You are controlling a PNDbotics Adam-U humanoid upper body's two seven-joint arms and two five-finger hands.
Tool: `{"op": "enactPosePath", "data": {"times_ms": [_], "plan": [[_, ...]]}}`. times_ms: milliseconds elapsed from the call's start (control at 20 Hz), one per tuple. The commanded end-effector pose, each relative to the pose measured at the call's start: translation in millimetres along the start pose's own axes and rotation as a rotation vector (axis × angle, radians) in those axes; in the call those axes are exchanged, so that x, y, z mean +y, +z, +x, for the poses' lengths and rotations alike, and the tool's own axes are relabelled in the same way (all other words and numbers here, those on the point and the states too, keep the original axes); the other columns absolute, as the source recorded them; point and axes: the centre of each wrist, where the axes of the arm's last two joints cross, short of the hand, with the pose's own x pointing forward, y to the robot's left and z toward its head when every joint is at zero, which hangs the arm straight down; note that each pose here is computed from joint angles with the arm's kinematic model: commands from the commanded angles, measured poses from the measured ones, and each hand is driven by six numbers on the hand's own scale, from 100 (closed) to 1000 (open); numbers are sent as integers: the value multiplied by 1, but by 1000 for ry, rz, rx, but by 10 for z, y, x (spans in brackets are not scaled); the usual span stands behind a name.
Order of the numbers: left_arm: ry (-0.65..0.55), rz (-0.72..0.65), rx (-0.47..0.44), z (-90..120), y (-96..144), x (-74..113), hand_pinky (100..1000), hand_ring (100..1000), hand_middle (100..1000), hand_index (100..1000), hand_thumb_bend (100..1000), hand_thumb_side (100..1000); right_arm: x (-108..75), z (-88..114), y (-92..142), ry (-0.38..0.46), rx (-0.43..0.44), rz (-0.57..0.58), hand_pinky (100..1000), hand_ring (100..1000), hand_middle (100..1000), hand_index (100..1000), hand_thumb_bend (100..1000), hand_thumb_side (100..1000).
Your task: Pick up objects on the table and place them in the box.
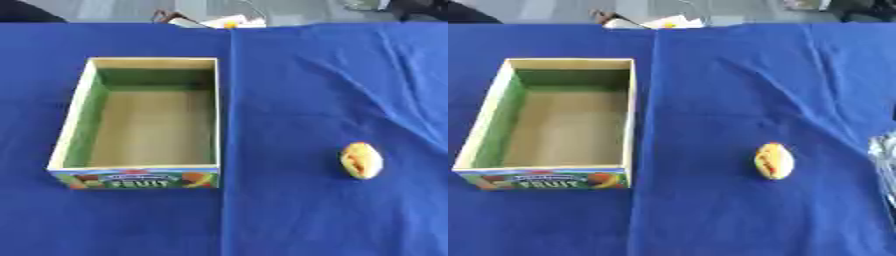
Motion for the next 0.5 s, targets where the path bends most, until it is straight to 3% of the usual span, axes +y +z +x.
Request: {"op": "enactPosePath", "data": {"times_ms": [50, 350, 500], "plan": [[5, 0, -26, 52, -51, 13, 618, 816, 840, 874, 100, 1000, -38, 57, -86, 1, -38, 9, 777, 650, 745, 835, 100, 1000], [5, -1, -25, 52, -50, 14, 618, 816, 840, 874, 100, 1000, -45, 56, -88, 12, -39, 20, 777, 650, 746, 836, 100, 1000], [2, -2, -24, 51, -49, 20, 618, 816, 840, 874, 100, 1000, -78, 50, -95, 64, -38, 61, 773, 658, 752, 850, 100, 1000]]}}
